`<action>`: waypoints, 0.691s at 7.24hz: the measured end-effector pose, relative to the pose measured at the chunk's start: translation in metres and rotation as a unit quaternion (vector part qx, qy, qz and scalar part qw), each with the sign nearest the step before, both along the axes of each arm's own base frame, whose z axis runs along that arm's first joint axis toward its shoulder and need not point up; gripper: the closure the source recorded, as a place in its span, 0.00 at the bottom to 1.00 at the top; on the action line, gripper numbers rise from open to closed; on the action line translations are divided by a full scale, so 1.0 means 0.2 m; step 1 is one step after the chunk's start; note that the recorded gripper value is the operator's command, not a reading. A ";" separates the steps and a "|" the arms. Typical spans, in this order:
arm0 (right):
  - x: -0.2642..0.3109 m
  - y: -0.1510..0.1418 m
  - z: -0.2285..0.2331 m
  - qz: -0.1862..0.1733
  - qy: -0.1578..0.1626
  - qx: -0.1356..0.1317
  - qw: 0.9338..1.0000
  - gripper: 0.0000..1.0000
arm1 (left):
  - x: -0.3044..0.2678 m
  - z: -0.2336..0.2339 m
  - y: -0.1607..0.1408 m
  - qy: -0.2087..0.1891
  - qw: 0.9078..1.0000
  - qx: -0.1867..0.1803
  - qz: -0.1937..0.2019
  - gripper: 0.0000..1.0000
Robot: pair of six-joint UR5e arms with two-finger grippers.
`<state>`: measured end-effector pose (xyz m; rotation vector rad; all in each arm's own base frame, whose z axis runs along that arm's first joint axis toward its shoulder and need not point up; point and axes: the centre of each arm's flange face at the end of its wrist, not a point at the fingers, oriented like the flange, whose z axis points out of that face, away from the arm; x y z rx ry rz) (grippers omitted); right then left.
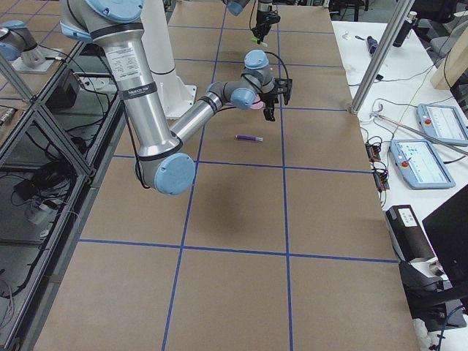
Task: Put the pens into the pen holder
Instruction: 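Lift the green marker with the left gripper and carry it over the pink cup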
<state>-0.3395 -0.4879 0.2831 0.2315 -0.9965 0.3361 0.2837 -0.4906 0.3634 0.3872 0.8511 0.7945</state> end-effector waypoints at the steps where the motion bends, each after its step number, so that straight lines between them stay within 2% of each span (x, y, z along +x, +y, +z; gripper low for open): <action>1: 0.01 -0.01 0.01 0.001 0.001 -0.001 1.000 0.00 | 0.03 -0.24 -0.03 0.024 0.999 0.018 -0.014 1.00; 3: 0.02 -0.01 0.01 0.003 0.002 -0.002 1.000 0.00 | 0.13 -0.64 -0.05 0.065 0.995 0.066 -0.033 1.00; 4: 0.02 -0.01 0.02 0.003 0.002 -0.003 1.000 0.00 | 0.24 -0.85 -0.01 0.080 0.991 0.097 -0.054 1.00; 5: 0.02 -0.02 0.02 0.004 0.003 -0.003 1.000 0.00 | 0.40 -1.02 0.07 0.092 0.983 0.125 -0.099 1.00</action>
